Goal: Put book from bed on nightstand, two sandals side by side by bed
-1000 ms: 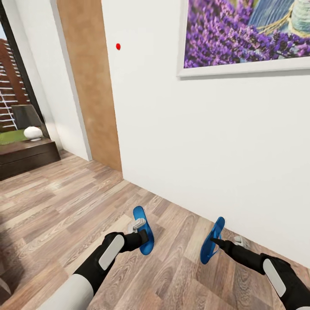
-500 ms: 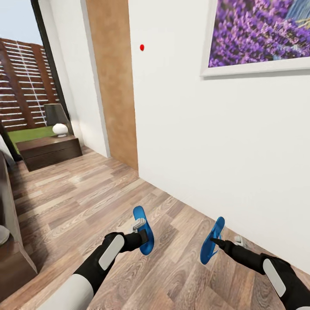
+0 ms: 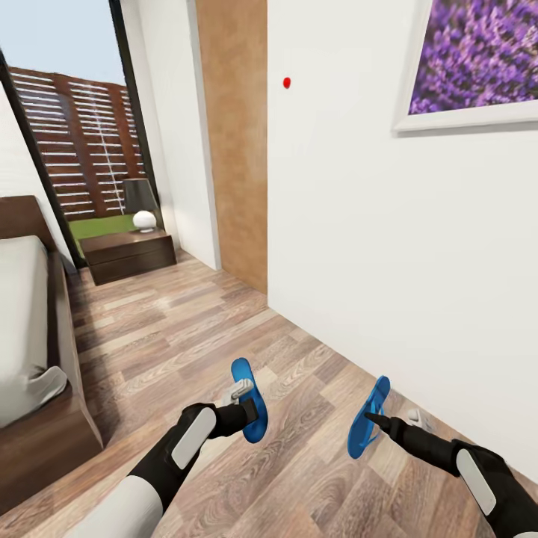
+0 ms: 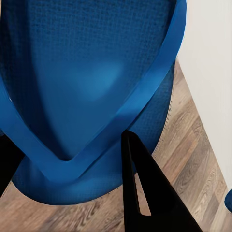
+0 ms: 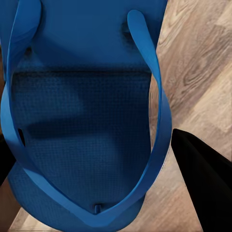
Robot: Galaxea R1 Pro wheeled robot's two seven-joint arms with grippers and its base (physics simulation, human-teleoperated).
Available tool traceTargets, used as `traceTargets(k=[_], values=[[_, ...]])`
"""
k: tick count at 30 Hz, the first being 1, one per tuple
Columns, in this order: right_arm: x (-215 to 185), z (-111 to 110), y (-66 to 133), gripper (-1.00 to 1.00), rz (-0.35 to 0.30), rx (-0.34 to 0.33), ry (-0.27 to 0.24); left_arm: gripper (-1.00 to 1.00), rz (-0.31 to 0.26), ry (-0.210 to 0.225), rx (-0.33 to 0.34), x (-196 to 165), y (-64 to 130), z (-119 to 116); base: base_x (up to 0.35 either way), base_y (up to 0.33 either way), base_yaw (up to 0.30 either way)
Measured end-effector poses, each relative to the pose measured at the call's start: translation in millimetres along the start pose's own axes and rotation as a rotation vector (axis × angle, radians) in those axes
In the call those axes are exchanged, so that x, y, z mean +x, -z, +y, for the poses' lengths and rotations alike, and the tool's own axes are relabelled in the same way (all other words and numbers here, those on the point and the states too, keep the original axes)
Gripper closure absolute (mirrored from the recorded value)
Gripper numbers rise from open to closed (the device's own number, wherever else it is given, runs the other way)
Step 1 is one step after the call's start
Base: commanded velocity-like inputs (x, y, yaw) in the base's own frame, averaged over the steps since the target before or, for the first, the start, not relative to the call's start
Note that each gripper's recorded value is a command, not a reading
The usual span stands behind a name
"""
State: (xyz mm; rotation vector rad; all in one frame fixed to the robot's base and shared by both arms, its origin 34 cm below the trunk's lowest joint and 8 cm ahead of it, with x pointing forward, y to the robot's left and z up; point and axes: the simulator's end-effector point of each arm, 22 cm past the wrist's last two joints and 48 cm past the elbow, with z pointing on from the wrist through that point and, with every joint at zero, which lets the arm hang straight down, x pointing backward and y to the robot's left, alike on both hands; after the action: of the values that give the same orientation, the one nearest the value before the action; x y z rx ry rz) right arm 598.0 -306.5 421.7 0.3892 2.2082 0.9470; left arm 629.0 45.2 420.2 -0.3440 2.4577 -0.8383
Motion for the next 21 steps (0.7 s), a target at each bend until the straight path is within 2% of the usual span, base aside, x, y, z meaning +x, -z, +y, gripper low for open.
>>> traceTargets(k=[15, 21], values=[[0.2, -0.1, 0.1, 1.00, 0.000, 0.000, -0.001, 1.00, 0.003, 0.002, -0.002, 1.5, -0.6, 0.9, 0.000, 0.000, 0.270], [0.2, 0.3, 0.0, 1.00, 0.000, -0.001, -0.001, 1.00, 0.003, 0.003, -0.001, 1.5, -0.6, 0.7, 0.000, -0.074, 0.270]])
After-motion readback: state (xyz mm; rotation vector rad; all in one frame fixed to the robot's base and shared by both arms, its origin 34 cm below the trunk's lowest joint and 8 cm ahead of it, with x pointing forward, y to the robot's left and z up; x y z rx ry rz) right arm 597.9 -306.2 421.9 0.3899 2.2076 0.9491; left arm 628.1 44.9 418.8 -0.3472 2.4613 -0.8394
